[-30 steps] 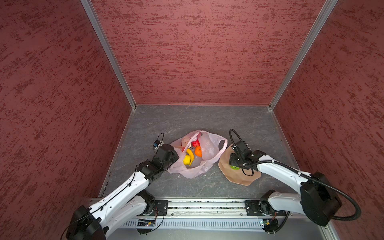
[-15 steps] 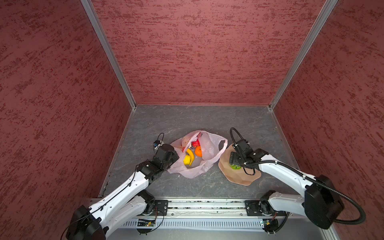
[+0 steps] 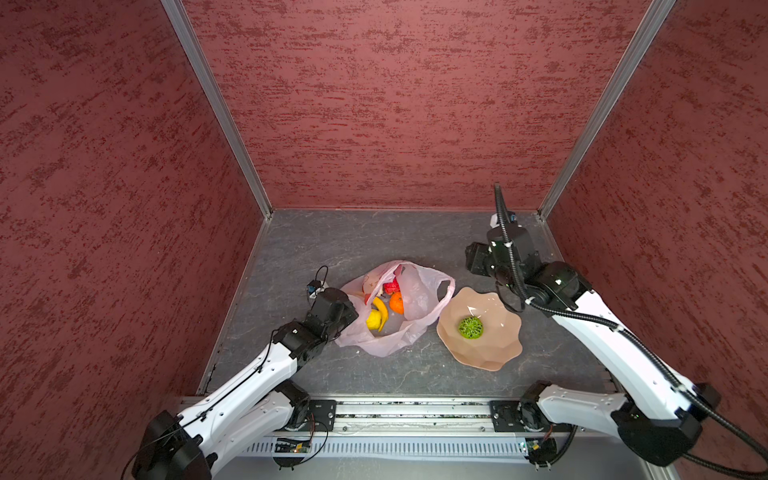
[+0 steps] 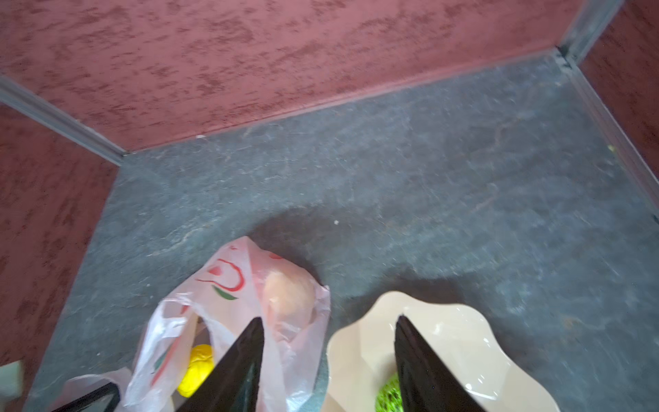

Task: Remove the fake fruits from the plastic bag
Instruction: 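Open the right gripper to drop the green fruit and raise it, then reach the right gripper into the pink bag toward the yellow fruit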

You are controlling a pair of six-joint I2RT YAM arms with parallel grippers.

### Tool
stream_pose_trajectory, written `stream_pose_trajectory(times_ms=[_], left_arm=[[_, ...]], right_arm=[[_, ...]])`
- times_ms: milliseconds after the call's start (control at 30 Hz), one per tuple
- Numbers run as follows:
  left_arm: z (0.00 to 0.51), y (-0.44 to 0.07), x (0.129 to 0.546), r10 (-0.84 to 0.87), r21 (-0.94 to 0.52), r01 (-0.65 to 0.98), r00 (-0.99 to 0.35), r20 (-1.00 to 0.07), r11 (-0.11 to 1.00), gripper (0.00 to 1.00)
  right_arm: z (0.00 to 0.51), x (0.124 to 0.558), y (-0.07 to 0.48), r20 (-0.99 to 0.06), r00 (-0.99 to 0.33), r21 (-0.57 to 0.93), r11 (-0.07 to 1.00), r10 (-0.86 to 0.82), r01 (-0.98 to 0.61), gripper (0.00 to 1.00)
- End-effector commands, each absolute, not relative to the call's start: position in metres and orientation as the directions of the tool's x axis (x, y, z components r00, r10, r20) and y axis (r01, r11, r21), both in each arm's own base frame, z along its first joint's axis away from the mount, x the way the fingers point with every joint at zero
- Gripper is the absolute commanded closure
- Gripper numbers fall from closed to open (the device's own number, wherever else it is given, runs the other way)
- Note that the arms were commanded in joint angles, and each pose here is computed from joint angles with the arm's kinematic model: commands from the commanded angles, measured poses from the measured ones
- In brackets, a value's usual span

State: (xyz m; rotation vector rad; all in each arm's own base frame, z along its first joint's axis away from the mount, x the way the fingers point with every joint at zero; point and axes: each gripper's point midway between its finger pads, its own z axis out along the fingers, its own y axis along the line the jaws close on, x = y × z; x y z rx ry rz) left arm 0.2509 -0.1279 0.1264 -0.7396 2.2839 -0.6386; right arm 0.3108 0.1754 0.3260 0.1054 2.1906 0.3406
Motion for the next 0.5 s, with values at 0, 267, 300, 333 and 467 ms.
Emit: stream_pose_trajectory(times_ms=[0, 267, 300, 333, 467], left_arm=[[0.126, -0.126, 0.251, -0.641, -0.594, -0.331, -0.628, -0.441, 0.733, 1.00], [0.119, -0.121, 0.245, -0.637, -0.569, -0.353, -0.634, -0.437, 0.742, 1.00], [0.118, -0.119, 0.244, -0.636, -0.563, -0.358, -0.634, -0.439, 0.745, 1.00], [0.118, -0.118, 0.243, -0.635, -0.557, -0.361, -0.634, -0.442, 0.748, 1.00], [0.117, -0.109, 0.238, -0.633, -0.531, -0.380, -0.626, -0.455, 0.757, 1.00]], right_arm=[[0.332, 0.316, 0.240, -0.805, -0.589, 0.236, 0.948, 0.068, -0.213, 0.45], [0.286, 0.294, 0.374, -0.725, -0.678, 0.304, 0.826, -0.123, -0.475, 0.53], [0.273, 0.291, 0.380, -0.701, -0.701, 0.316, 0.822, -0.134, -0.474, 0.54], [0.263, 0.288, 0.384, -0.682, -0.718, 0.329, 0.818, -0.140, -0.472, 0.56], [0.223, 0.269, 0.397, -0.596, -0.785, 0.397, 0.788, -0.169, -0.471, 0.59]])
